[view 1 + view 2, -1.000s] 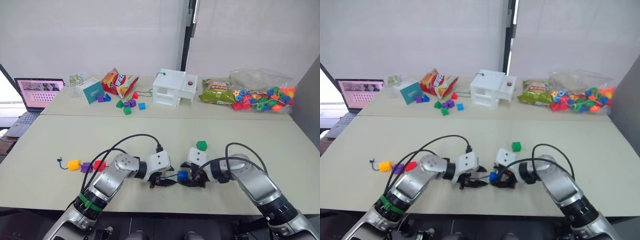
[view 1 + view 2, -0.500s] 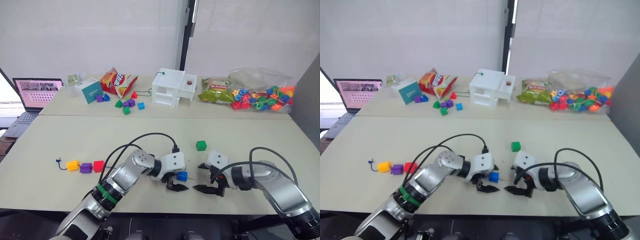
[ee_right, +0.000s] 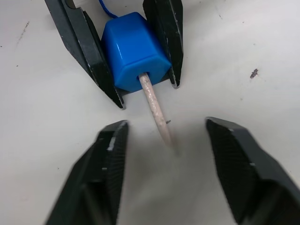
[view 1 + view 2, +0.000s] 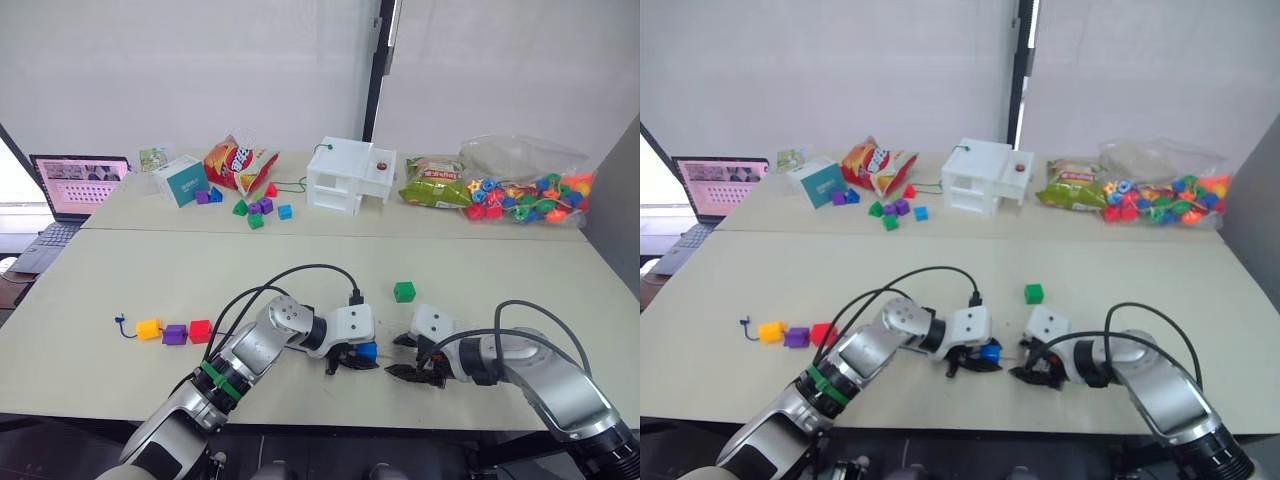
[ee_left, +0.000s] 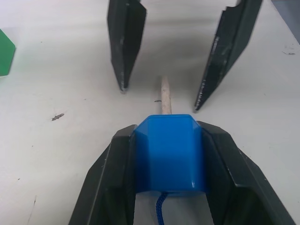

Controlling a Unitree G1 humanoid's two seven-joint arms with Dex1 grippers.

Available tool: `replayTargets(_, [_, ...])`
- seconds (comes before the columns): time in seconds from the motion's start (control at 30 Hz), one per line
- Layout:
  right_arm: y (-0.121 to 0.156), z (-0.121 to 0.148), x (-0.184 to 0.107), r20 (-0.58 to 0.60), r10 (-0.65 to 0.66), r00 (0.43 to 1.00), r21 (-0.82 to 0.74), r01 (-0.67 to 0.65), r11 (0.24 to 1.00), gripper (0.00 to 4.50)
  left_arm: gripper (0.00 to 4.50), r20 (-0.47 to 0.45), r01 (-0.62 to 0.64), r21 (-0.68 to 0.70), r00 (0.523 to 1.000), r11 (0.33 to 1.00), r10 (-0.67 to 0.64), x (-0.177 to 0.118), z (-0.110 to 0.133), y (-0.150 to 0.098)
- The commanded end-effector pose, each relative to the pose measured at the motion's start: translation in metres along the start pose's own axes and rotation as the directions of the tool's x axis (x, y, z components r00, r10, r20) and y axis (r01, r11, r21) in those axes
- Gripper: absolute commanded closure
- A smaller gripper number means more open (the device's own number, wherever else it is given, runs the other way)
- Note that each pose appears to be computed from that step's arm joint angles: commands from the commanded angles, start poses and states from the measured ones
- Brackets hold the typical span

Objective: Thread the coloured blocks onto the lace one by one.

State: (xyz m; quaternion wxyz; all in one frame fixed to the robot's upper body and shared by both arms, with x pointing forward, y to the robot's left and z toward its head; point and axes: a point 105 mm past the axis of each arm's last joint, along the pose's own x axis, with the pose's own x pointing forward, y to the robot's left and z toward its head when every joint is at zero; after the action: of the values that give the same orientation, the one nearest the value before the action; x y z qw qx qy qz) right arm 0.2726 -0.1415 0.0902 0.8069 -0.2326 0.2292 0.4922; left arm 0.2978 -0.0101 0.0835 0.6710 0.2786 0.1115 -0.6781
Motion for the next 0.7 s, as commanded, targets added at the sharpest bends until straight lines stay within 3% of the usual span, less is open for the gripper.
replayTargets(0.03, [0.0, 0.008, -0.001, 0.026, -0.004, 1.0, -0.043, 0.006, 0.999, 3.2, 3.16, -0.015, 0.001, -0.004, 1.0, 1.0, -0.001, -0.003, -0.003, 0.001])
replayTargets(0.17, [0.0, 0.009, 0.001, 0.03, 0.003, 1.0, -0.055, -0.002, 0.998, 4.5, 3.16, -0.017, -0.002, -0.009, 1.0, 1.0, 0.002, -0.005, -0.004, 0.0])
replayTargets(0.43, [0.003, 0.026, 0.003, 0.071, 0.066, 0.995, -0.107, -0.058, 0.993, 4.5, 3.16, -0.038, -0.049, -0.02, 0.998, 0.999, 0.048, -0.03, -0.017, 0.002])
replayTargets(0.57, [0.002, 0.033, 0.005, 0.074, 0.075, 0.994, -0.132, -0.065, 0.989, 4.5, 3.16, -0.09, -0.092, -0.059, 0.992, 0.994, 0.087, -0.074, -0.04, -0.003])
replayTargets(0.7, [0.002, 0.039, 0.006, 0.085, 0.087, 0.993, -0.14, -0.074, 0.987, 4.5, 3.16, -0.27, -0.159, -0.13, 0.955, 0.979, 0.12, -0.143, -0.089, -0.01])
